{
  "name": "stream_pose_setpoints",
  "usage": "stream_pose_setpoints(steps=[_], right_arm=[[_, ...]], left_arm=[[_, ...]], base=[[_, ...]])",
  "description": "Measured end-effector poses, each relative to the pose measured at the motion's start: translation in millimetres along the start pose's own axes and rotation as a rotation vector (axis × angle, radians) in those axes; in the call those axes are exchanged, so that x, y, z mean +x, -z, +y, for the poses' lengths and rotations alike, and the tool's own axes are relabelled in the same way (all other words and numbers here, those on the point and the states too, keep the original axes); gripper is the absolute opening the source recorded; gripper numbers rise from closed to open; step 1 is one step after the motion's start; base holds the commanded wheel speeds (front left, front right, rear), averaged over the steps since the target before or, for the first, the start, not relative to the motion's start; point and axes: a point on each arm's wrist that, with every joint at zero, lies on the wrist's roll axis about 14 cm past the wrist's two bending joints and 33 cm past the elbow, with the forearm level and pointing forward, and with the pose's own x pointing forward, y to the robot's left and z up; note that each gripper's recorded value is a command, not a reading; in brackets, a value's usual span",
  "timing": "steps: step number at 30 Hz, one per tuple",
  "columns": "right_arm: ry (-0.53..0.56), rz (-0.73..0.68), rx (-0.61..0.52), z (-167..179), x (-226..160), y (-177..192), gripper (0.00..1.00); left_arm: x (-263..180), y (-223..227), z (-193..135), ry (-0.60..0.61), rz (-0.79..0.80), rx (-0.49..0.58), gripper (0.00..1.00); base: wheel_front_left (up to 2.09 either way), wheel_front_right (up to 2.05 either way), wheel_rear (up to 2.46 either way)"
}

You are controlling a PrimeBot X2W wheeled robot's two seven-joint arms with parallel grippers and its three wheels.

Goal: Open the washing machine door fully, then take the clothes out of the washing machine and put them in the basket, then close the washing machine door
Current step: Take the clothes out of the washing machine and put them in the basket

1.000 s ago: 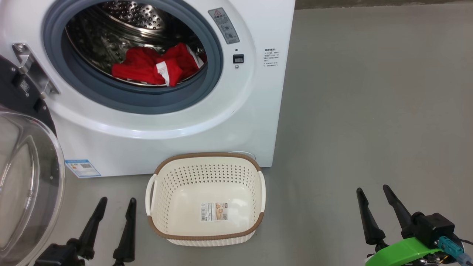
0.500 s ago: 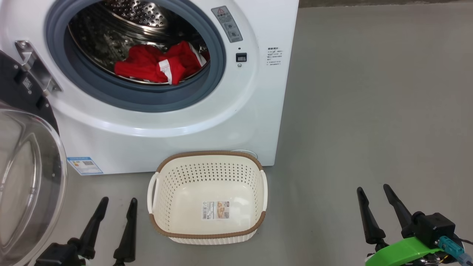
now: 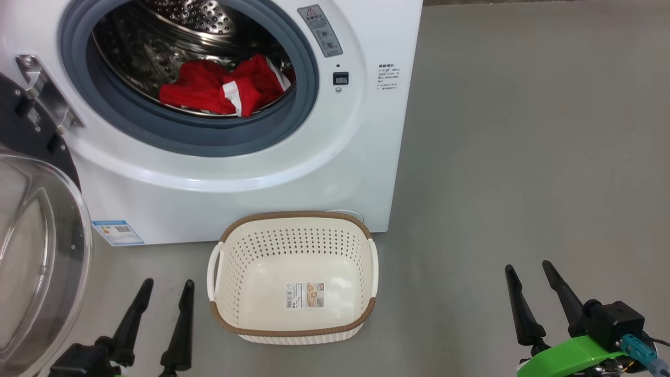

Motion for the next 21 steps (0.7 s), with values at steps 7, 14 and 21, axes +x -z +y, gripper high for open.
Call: stream_pose_setpoints(steps=[7, 14, 21], right_arm=[[0.002, 0.003, 0.001, -0.5, 0.1, 1.0, 1.00], [0.002, 0.004, 0.001, -0.6, 0.9, 1.3, 1.00], [0.004, 0.005, 0.002, -1.1, 1.0, 1.8, 1.00]], left_arm=[[0.7, 1.0, -0.9, -0.001, 0.001, -0.018, 1.00], [1.8, 0.7, -1.8, 0.002, 0.000, -0.019, 1.00], [3.5, 0.1, -2.2, 0.004, -0.003, -0.020, 1.00]], base=[[0.95, -0.98, 0.02], [1.41, -1.44, 0.03], [1.43, -1.45, 0.02]])
